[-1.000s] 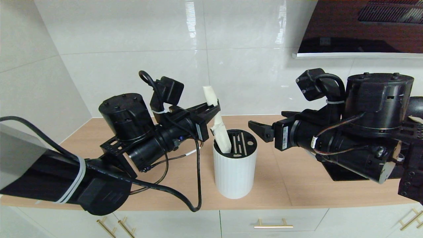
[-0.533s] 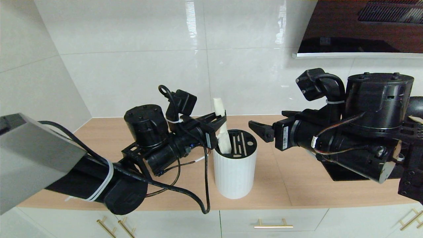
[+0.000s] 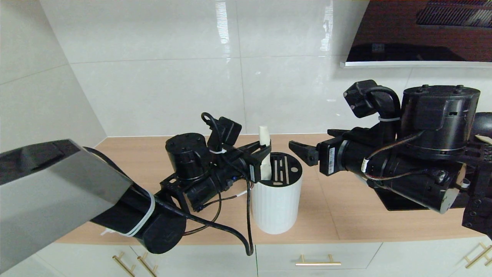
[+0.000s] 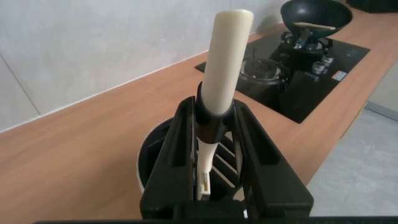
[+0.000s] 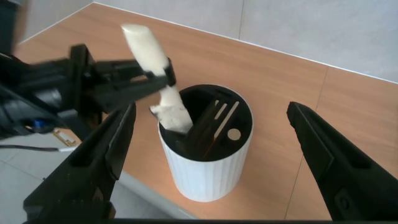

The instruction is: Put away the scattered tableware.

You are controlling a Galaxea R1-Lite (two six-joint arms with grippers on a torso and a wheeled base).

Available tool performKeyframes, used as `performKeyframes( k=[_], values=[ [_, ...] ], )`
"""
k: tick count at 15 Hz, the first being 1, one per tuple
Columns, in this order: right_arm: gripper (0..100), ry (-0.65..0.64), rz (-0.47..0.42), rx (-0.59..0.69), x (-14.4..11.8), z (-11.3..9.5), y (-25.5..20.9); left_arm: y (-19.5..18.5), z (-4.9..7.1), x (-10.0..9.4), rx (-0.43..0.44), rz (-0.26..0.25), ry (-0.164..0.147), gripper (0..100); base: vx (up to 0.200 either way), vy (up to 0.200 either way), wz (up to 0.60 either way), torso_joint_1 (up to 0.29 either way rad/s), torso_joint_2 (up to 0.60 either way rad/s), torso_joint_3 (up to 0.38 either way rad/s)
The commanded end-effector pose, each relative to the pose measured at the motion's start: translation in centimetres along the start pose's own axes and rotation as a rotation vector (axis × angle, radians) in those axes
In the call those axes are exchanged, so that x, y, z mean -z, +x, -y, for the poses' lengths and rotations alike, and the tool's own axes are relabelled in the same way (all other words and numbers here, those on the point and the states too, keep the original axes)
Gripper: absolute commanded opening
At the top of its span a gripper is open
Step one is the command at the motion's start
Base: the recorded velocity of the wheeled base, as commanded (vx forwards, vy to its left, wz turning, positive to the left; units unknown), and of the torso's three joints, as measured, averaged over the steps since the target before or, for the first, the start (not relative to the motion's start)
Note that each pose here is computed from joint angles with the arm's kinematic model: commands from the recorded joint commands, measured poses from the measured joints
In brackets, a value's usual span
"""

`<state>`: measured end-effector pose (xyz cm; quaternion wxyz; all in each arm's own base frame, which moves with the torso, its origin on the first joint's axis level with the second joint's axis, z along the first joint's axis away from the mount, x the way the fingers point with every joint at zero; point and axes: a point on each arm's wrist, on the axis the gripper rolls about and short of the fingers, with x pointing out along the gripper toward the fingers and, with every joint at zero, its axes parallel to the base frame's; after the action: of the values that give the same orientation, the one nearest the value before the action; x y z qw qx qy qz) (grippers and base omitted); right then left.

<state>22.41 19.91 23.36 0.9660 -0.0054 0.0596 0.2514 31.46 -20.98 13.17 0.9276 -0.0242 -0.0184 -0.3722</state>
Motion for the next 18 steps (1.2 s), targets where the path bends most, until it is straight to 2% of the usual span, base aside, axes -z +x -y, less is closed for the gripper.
performKeyframes(
  k=[1, 7, 8, 11, 15, 16, 17, 18],
  values=[
    [100, -0.001, -0.004, 0.0, 0.1, 0.0, 0.1, 0.9, -0.2, 1.7, -0.004, -0.02, -0.004, 0, 0.0, 0.0, 0.0, 0.0, 0.0, 0.0],
    [100, -0.001, -0.006, 0.0, 0.2, 0.0, 0.1, 1.2, -0.2, 2.2, -0.005, -0.014, -0.003, 0, 0.0, 0.0, 0.0, 0.0, 0.0, 0.0],
    [100, -0.001, -0.004, 0.0, 0.1, 0.0, 0.1, 1.3, -0.3, 2.1, -0.019, -0.011, -0.003, 100, 0.0, 0.0, 0.0, 0.0, 0.0, 0.0],
    [100, -0.001, -0.006, 0.0, 0.2, 0.0, 0.1, 1.3, -0.3, 1.6, -0.039, 0.025, 0.002, 100, 0.0, 0.0, 0.0, 0.0, 0.0, 0.0],
    [100, -0.002, -0.007, 0.0, 0.2, 0.0, 0.1, 1.2, -0.3, 1.3, -0.039, 0.045, 0.005, 100, 0.0, 0.0, 0.0, 0.0, 0.0, 0.0],
    [100, -0.002, -0.007, 0.0, 0.2, 0.0, 0.1, 1.1, -0.2, 0.7, -0.044, 0.074, 0.005, 100, 0.0, 0.0, 0.0, 0.0, 0.0, 0.0],
    [100, 0.001, -0.001, 0.0, 0.0, 0.0, -0.1, 0.2, 0.1, -2.7, -0.074, 0.217, -0.007, 100, 0.0, 0.0, 0.0, 0.0, 0.0, 0.0],
    [100, 0.005, 0.012, 0.002, -0.3, 0.2, -0.5, -0.9, 0.3, -5.4, -0.092, 0.308, -0.003, 100, 0.0, 0.0, 0.0, 0.0, 0.0, 0.0]
  ],
)
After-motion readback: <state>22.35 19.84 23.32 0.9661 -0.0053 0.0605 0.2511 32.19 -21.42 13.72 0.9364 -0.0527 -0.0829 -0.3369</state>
